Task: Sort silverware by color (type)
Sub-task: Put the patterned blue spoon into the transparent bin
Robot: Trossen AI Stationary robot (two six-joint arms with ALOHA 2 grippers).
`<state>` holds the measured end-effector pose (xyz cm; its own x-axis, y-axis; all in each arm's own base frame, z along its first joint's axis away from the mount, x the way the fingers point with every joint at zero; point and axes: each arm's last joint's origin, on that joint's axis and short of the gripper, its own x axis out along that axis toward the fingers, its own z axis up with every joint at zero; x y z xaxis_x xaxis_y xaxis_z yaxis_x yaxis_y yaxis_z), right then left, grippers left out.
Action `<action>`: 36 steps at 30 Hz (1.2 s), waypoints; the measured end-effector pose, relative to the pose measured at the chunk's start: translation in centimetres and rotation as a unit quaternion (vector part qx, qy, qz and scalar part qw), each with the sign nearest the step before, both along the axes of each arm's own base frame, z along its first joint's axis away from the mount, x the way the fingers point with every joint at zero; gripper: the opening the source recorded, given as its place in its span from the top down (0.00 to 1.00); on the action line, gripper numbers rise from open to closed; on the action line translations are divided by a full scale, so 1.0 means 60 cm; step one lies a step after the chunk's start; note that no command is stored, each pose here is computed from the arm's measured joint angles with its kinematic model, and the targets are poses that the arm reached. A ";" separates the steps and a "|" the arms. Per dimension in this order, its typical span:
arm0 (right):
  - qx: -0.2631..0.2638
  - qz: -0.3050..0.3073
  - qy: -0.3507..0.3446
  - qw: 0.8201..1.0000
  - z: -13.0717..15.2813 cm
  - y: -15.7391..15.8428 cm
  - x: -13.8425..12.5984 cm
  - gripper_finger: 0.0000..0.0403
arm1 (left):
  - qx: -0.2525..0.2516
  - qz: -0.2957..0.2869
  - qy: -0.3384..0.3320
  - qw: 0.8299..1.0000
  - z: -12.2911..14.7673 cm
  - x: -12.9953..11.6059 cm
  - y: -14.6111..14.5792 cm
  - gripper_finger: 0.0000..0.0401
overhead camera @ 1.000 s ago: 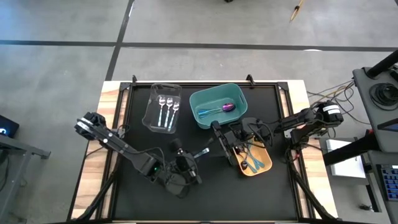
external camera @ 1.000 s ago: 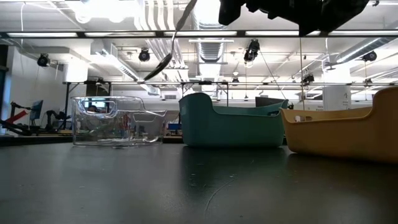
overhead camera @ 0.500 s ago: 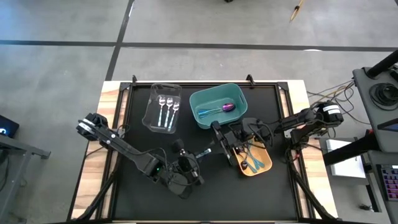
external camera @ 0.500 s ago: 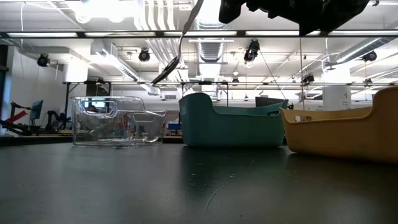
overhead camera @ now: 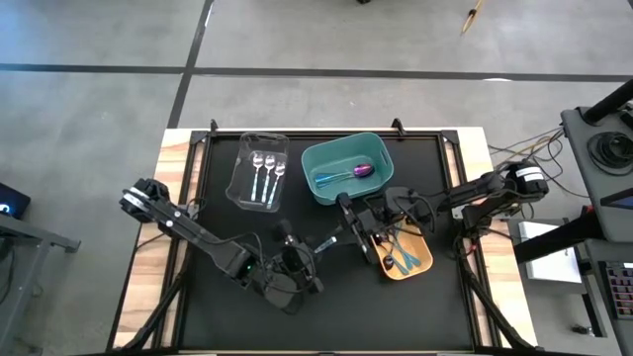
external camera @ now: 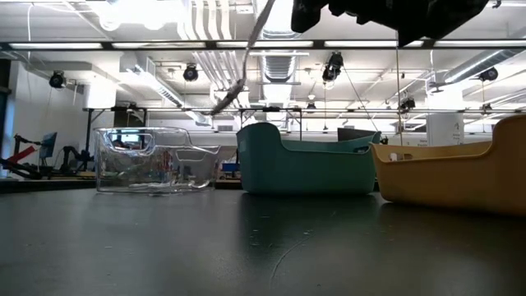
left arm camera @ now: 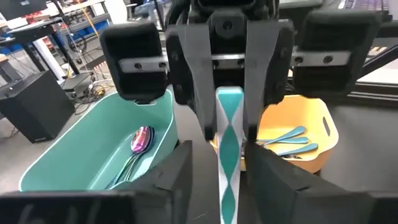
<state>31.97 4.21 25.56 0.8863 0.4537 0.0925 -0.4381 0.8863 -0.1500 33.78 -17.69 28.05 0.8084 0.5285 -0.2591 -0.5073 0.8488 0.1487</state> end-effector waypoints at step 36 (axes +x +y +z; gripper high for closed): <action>-0.248 -0.199 -0.218 0.923 0.122 0.061 -0.063 0.89 | 0.000 -0.267 -0.254 0.929 0.001 -0.252 0.135 0.79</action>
